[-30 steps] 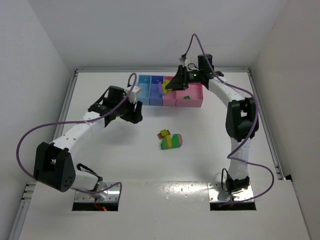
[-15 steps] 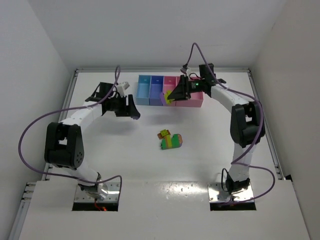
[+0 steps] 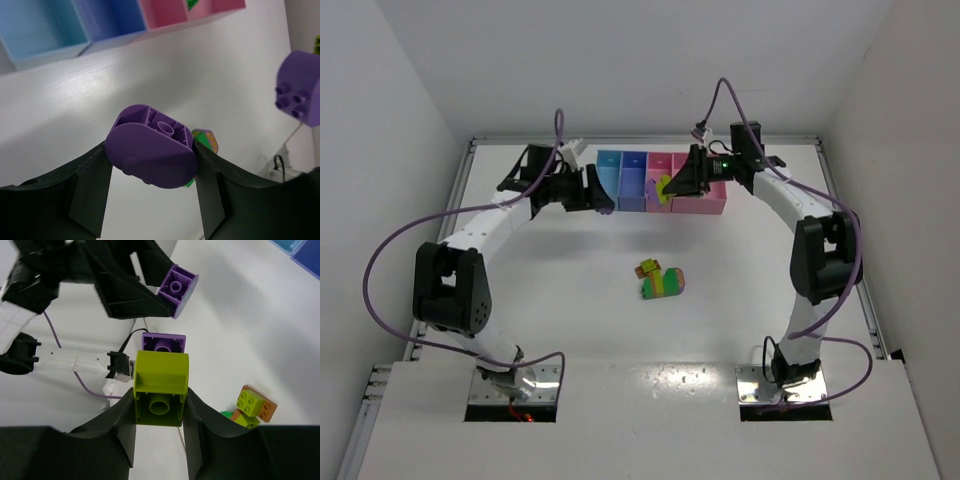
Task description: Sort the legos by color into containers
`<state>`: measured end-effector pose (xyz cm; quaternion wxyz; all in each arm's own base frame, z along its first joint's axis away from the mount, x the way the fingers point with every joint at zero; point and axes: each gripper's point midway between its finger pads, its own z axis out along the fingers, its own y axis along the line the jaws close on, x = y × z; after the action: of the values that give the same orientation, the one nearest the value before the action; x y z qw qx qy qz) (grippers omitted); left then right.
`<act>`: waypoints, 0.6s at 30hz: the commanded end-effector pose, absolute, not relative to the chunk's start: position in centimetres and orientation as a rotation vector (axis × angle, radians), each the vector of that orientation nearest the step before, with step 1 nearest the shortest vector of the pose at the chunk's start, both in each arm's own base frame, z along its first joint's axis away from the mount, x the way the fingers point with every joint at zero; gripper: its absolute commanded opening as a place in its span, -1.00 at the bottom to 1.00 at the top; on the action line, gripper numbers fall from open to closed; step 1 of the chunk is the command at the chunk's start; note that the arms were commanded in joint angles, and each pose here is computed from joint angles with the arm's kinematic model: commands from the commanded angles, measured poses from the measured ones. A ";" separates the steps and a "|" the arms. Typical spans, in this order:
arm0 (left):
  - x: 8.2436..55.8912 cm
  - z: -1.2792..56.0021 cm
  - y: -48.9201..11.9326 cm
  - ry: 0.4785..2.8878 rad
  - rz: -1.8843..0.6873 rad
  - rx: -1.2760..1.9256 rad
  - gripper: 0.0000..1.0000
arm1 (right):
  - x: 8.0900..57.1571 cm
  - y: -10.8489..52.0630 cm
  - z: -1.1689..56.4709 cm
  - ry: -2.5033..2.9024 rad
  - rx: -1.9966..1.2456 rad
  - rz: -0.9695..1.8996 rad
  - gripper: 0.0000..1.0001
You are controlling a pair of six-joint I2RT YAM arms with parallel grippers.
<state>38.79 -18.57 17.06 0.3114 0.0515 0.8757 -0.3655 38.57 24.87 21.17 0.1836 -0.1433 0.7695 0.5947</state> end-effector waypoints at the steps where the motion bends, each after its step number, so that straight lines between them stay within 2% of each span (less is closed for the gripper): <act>1: 41.0 21.9 -19.2 2.162 -0.710 0.233 -0.97 | 38.4 24.0 23.2 2.100 -0.447 1.641 -1.00; 6: 42.9 21.8 -20.5 2.147 -0.527 0.308 -0.97 | 39.9 22.0 23.9 2.087 -0.380 1.552 -1.00; 12: 47.4 20.0 -19.7 2.170 -0.266 0.214 -0.97 | 40.3 19.5 24.0 2.091 -0.294 1.488 -1.00; 18: 50.1 18.3 -21.3 2.189 -0.207 0.213 -0.97 | 40.3 18.1 24.2 2.085 -0.264 1.456 -1.00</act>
<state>49.04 -21.11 16.89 0.4285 0.0897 0.8922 -0.1109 40.74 18.48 22.37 0.2587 -0.0805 0.7891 0.5512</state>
